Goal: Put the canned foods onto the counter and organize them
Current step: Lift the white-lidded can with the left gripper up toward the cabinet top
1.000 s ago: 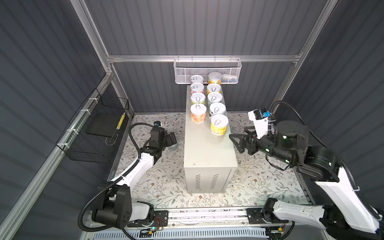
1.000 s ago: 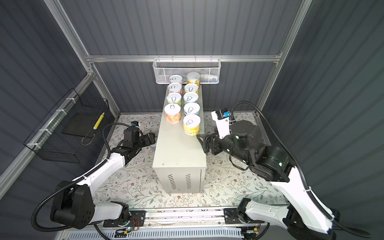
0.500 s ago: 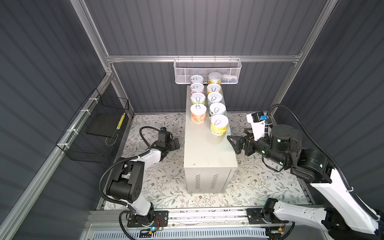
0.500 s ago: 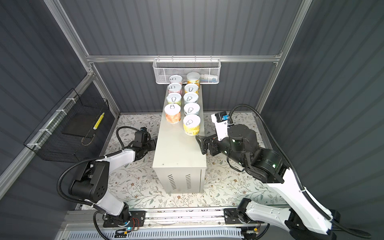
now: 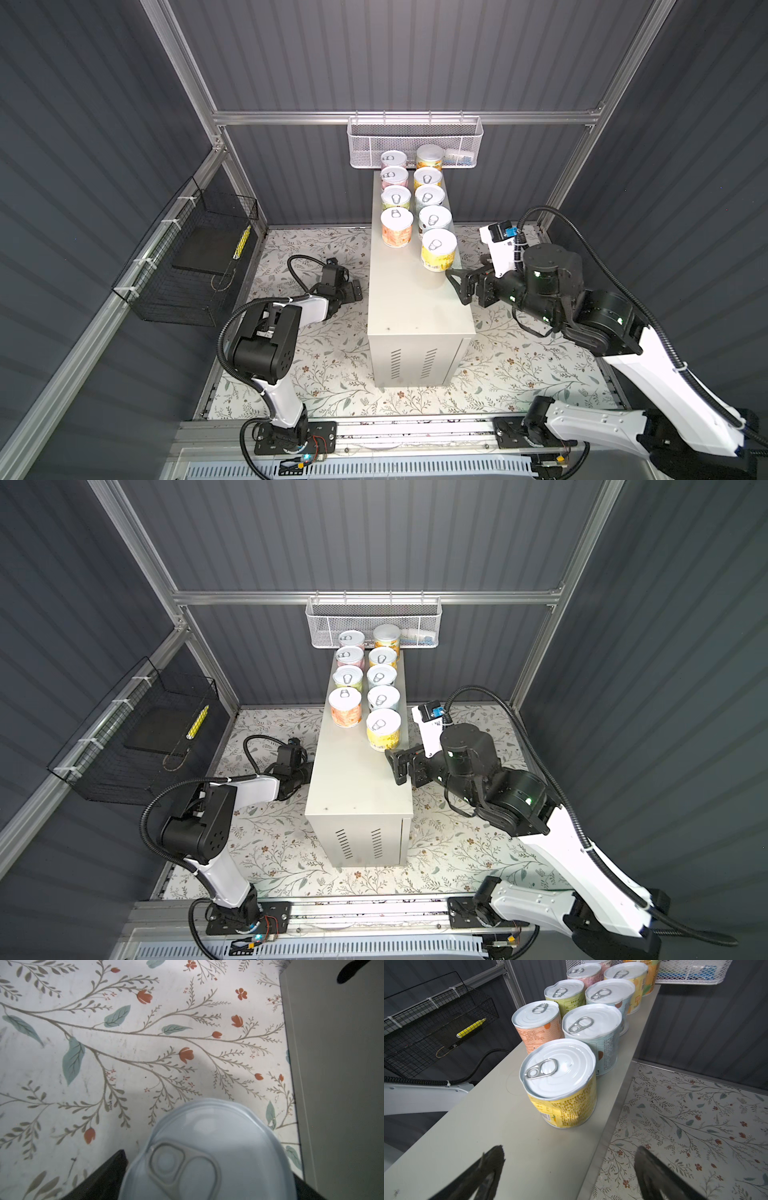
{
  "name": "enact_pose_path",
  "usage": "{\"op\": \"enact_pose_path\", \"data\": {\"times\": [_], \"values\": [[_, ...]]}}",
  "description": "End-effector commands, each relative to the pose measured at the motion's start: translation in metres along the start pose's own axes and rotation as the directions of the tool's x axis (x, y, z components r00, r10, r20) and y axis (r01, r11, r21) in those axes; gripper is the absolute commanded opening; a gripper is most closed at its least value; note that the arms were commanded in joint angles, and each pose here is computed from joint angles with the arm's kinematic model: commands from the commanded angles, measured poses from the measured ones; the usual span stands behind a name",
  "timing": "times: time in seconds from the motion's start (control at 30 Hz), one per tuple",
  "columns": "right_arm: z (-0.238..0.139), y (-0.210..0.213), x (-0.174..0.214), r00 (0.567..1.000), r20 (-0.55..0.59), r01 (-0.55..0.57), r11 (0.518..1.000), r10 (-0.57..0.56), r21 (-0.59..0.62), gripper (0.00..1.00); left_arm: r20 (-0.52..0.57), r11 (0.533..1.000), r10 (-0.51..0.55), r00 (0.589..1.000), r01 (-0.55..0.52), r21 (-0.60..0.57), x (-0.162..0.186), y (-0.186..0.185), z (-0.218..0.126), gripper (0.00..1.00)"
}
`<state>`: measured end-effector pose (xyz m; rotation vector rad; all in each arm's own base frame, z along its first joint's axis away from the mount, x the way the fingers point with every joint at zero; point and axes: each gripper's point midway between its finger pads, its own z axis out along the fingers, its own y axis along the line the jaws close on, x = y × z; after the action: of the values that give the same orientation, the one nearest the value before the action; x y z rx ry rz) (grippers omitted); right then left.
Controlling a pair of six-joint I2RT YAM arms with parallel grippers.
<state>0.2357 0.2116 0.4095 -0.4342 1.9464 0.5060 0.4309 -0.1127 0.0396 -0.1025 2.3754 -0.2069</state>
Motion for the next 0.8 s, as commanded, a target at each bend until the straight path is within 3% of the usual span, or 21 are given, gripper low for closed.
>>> {"op": "enact_pose_path", "data": {"times": [0.0,0.27,0.53,0.57,0.67,0.77], "values": [[-0.001,-0.002,-0.011,0.999,0.038,0.005,1.0,-0.006,0.009,0.99,0.036,1.0,0.024,0.999,-0.024,-0.005,-0.011,-0.007,0.005,0.96],[0.005,-0.011,-0.006,1.0,0.03,-0.01,1.0,0.009,0.029,0.99,0.028,0.997,0.059,0.998,-0.058,-0.047,-0.007,-0.011,0.01,0.84],[0.009,-0.022,0.001,0.999,0.026,-0.033,0.998,0.031,0.049,0.99,-0.023,0.993,0.078,0.997,-0.08,-0.081,0.0,-0.009,0.014,0.55],[0.01,-0.024,0.002,0.999,0.024,-0.037,0.998,0.035,0.051,0.99,-0.023,0.993,0.085,0.996,-0.087,-0.08,0.001,-0.011,0.013,0.49],[0.01,-0.029,0.004,0.998,0.029,-0.052,0.997,0.05,0.059,0.99,-0.028,0.99,0.101,0.995,-0.103,-0.097,-0.002,-0.01,0.006,0.0],[0.006,-0.034,0.003,0.997,0.05,-0.067,0.995,0.064,0.069,0.99,-0.03,0.986,0.107,0.994,-0.11,-0.127,-0.01,-0.006,-0.008,0.0]]}}
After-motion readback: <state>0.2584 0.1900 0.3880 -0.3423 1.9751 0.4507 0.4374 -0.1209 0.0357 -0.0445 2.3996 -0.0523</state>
